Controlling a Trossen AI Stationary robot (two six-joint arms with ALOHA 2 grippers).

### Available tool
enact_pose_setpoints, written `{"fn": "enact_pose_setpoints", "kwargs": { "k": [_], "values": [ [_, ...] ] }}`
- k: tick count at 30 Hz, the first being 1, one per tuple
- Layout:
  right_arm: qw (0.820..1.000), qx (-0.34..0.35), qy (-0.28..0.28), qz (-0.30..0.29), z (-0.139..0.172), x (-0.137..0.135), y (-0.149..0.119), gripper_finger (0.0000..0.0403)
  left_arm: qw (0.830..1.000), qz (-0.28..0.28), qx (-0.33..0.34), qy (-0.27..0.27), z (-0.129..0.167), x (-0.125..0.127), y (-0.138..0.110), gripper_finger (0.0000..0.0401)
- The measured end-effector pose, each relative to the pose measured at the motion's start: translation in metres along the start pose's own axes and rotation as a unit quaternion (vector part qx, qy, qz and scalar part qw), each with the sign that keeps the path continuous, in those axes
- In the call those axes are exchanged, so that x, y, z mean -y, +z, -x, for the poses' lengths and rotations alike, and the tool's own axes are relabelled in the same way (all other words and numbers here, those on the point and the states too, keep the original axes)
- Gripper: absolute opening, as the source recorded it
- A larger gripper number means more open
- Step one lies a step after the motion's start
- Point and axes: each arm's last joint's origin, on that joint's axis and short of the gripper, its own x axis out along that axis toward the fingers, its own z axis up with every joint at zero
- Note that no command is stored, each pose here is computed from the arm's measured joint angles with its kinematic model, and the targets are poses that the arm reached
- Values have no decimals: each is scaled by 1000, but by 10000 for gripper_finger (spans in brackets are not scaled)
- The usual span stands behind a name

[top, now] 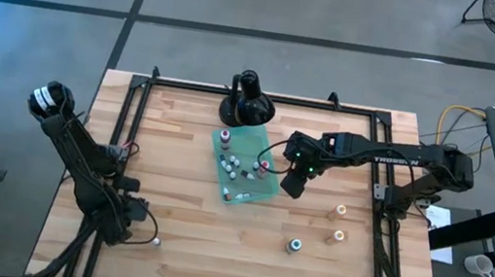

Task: Pick & Place food coloring
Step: Put the small pink food coloring bottle into the green bin

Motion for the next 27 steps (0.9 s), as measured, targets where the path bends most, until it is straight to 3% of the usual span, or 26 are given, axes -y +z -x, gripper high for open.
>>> {"fn": "enact_pose_setpoints", "kwargs": {
  "k": [27],
  "values": [
    [1000, 0, 0, 1, 0, 0, 0, 137, 999, 42, 14, 19, -4, -4, -1, 68]
  ]
}}
